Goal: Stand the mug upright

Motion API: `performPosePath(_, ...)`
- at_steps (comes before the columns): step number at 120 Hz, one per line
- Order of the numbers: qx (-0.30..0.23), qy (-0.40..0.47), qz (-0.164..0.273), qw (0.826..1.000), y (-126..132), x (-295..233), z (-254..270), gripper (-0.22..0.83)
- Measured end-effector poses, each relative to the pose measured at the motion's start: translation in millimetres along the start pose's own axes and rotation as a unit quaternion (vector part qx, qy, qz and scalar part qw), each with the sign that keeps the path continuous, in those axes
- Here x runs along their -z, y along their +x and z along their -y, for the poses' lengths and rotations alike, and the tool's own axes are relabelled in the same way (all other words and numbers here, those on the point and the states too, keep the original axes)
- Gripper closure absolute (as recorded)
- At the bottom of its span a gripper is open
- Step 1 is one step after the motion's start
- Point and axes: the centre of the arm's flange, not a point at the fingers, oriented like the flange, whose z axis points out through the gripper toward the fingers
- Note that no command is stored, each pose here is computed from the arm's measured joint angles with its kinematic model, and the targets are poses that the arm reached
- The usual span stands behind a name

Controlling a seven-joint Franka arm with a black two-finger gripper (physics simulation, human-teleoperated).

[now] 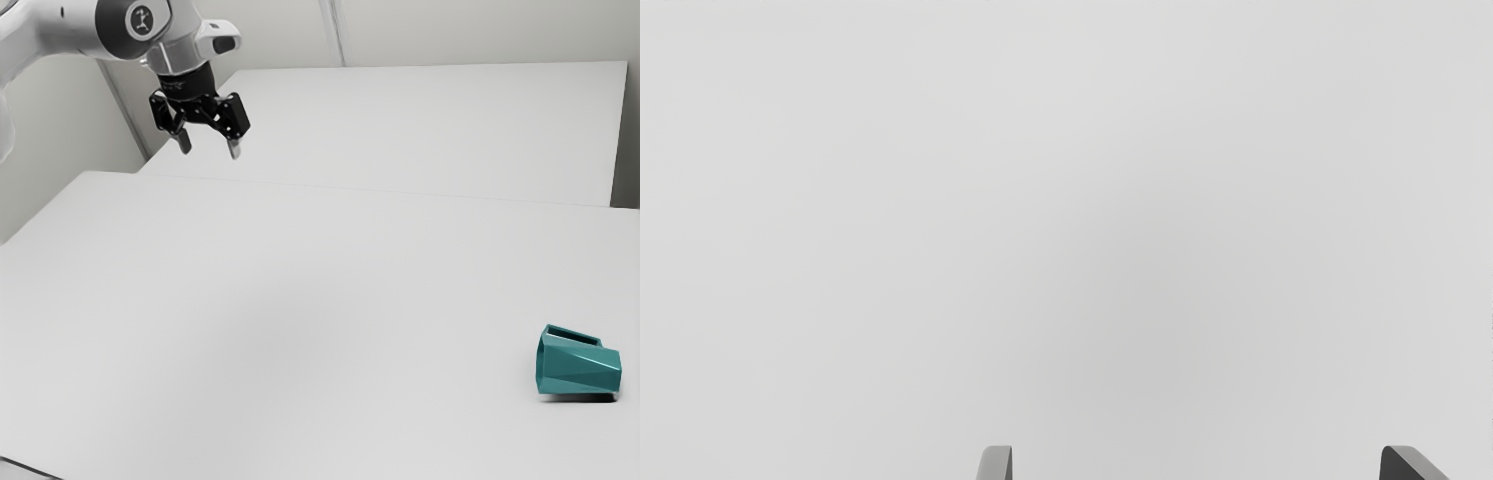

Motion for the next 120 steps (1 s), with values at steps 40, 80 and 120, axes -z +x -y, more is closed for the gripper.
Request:
performPosePath(40, -0.022, 0.0, -0.006, 1.0, -4.1, 3.2, -19.0, 0.0)
performPosePath(80, -0.025, -0.08, 0.004, 0.996, -34.0, -21.8, -34.6, 0.0)
performPosePath(120, 0.016, -0.265, 0.069, 0.962, -26.3, -131.9, -119.1, 0.0)
